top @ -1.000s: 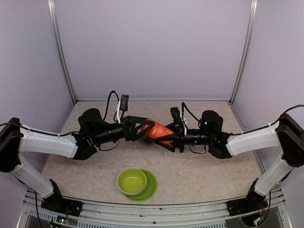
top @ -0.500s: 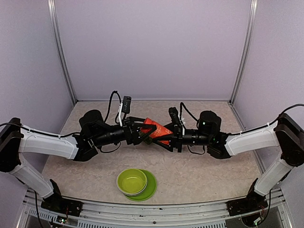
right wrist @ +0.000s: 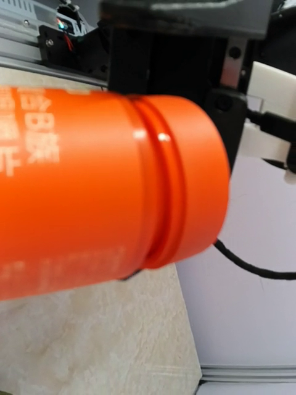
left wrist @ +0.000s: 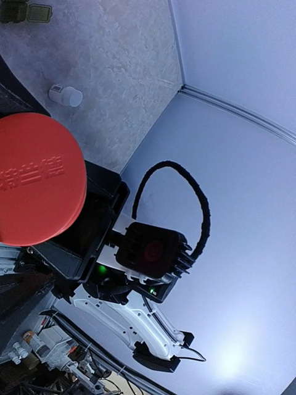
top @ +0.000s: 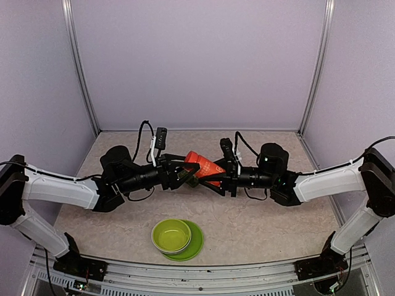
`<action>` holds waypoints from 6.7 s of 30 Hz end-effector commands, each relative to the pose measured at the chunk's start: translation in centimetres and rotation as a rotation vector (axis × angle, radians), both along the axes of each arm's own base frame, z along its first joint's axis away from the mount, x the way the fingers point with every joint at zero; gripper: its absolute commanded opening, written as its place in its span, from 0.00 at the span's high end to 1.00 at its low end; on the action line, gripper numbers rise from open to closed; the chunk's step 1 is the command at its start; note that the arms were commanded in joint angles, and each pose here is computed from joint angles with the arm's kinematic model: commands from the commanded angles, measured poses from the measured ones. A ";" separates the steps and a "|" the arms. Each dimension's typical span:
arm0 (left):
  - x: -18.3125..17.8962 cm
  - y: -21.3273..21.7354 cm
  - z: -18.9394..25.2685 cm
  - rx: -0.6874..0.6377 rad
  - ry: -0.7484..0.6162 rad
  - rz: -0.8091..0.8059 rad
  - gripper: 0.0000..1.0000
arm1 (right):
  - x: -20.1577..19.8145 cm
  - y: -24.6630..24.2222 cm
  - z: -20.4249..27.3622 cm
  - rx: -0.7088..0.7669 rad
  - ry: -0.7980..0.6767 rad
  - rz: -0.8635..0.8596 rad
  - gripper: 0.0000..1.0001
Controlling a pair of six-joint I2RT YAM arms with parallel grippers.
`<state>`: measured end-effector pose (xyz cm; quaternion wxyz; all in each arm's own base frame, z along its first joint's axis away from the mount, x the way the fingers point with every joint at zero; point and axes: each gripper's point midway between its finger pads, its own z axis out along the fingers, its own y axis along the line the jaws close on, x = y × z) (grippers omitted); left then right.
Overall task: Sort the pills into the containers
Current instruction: Unscrew the lid of the pill bottle from the pill bottle.
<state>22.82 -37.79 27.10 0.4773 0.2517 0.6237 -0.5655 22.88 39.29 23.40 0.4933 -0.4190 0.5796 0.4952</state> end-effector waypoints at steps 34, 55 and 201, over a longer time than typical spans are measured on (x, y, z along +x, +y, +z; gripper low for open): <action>2.6 2.8 1.9 -0.058 0.213 0.152 0.63 | 1.1 -1.9 0.6 0.014 -0.148 -0.081 0.67; 1.2 2.1 3.3 -0.067 0.048 0.080 0.01 | -1.2 -0.7 2.0 0.065 -0.090 0.055 0.68; 0.3 2.9 4.1 -0.105 -0.049 0.102 0.47 | 0.1 -1.2 1.5 0.071 -0.045 0.028 0.67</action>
